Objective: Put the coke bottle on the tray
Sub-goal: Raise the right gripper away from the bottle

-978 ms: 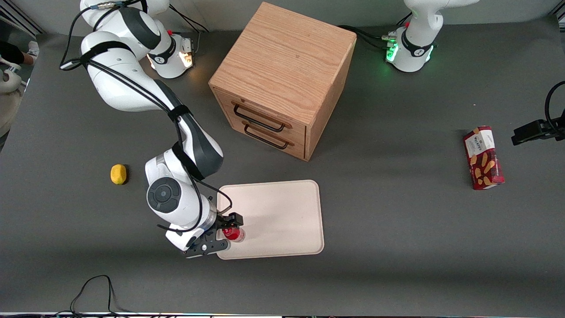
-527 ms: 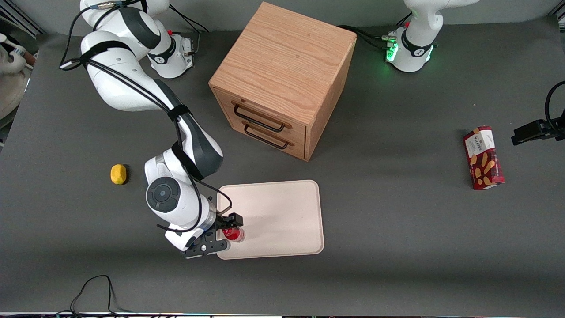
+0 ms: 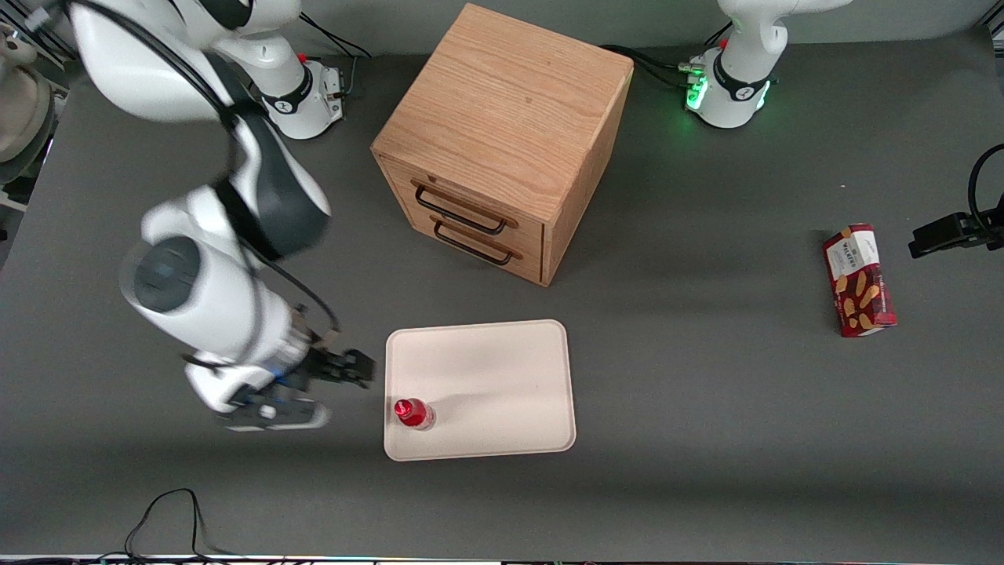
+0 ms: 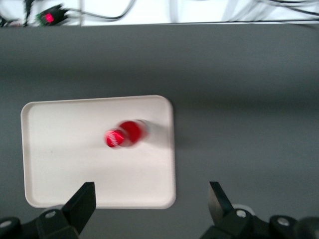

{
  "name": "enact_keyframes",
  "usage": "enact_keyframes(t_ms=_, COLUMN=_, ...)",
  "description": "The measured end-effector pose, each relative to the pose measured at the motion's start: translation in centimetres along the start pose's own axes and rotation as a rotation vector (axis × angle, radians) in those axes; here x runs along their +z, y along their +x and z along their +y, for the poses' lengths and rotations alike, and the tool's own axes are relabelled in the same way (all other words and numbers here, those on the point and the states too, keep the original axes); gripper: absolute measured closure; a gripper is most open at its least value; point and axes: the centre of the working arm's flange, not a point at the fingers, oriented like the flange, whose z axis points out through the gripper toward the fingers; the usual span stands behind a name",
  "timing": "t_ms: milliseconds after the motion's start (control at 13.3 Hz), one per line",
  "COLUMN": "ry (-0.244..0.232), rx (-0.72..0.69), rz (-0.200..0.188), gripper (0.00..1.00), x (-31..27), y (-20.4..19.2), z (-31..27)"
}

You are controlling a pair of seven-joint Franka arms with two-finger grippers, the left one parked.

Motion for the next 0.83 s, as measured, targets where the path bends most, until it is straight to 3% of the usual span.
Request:
enact_keyframes(t_ms=151, ry=-0.031, rx=0.06, rz=-0.005, gripper=0.0, x=-5.4, y=-2.5, z=6.5)
enact_keyframes(t_ms=452, ry=-0.023, rx=0.038, rz=-0.064, gripper=0.0, x=-10.4, y=-10.2, z=17.2)
enact_keyframes(t_ms=602, ry=-0.024, rx=0.035, rz=-0.105, gripper=0.0, x=-10.7, y=-12.9, z=19.0)
enact_keyframes(t_ms=828, ry=-0.027, rx=0.031, rz=-0.124, gripper=0.0, x=-10.1, y=-13.3, z=19.0)
